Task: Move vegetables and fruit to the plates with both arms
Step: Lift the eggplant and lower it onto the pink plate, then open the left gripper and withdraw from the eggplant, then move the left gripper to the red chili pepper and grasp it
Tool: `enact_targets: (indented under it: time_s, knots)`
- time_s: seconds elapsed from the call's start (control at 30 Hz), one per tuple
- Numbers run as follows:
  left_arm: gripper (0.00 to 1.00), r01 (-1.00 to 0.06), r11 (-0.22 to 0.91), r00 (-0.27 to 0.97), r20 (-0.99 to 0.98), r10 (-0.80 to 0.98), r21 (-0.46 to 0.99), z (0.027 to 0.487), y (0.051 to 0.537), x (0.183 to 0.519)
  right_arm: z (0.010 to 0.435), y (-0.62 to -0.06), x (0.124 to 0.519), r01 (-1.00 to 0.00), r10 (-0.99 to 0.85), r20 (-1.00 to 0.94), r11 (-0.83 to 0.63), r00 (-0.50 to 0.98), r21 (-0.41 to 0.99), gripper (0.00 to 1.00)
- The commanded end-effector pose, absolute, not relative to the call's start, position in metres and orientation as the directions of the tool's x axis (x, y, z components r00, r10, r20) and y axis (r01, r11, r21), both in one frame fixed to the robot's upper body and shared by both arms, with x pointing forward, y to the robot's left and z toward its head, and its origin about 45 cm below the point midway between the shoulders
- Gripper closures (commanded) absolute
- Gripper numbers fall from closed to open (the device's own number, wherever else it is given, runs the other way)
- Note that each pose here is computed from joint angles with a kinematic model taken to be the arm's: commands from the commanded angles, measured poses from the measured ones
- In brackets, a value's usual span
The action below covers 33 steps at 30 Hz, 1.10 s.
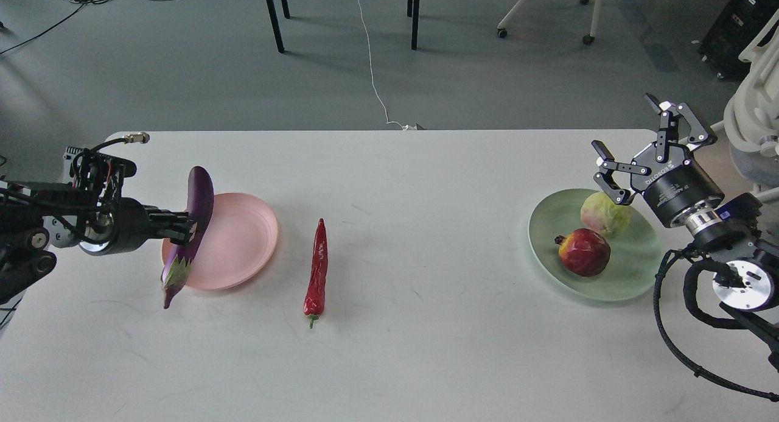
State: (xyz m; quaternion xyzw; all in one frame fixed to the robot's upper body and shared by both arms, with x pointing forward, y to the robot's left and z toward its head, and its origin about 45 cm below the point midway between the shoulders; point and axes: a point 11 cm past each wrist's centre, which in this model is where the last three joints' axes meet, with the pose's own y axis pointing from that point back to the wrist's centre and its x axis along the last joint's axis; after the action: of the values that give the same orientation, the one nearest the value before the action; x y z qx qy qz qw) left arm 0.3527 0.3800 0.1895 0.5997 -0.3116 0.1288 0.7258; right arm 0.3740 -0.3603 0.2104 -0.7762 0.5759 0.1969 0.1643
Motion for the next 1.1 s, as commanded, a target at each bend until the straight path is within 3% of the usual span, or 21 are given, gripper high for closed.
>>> enact_targets:
  time_s: [0.0, 0.1, 0.2, 0.4, 0.6, 0.73, 1.07]
  knots:
    - [0.53, -0.567, 0.246, 0.768, 0.613, -0.186, 0.786, 0.191, 0.381, 0.354, 0.21, -0.36, 0.374, -0.959, -0.829, -0.495, -0.282, 0.259, -0.029, 0.02]
    - [0.42, -0.567, 0.244, 0.769, 0.611, -0.187, 0.787, 0.19, 0.382, 0.353, 0.21, -0.36, 0.374, -0.959, -0.829, -0.495, -0.282, 0.259, -0.029, 0.02]
    - [0.39, -0.571, 0.25, 0.765, 0.617, -0.185, 0.782, 0.192, 0.38, 0.355, 0.211, -0.36, 0.374, -0.959, -0.829, -0.496, -0.284, 0.26, -0.029, 0.02]
    - [0.22, -0.589, 0.269, 0.747, 0.641, -0.179, 0.762, 0.204, 0.374, 0.363, 0.212, -0.362, 0.374, -0.959, -0.831, -0.492, -0.281, 0.259, -0.03, 0.02]
    - [0.09, -0.591, 0.428, 0.711, 0.692, -0.123, 0.683, 0.235, 0.326, 0.368, 0.211, -0.362, 0.373, -0.959, -0.831, -0.492, -0.281, 0.258, -0.027, 0.02]
    - [0.04, -0.56, 0.528, 0.713, 0.696, -0.086, 0.638, 0.244, 0.283, 0.359, 0.211, -0.362, 0.373, -0.959, -0.831, -0.492, -0.281, 0.258, -0.027, 0.02]
    - [0.02, -0.588, 0.589, 0.713, 0.699, 0.055, 0.554, 0.209, 0.202, 0.34, 0.211, -0.367, 0.372, -0.961, -0.839, -0.483, -0.274, 0.25, -0.022, 0.02]
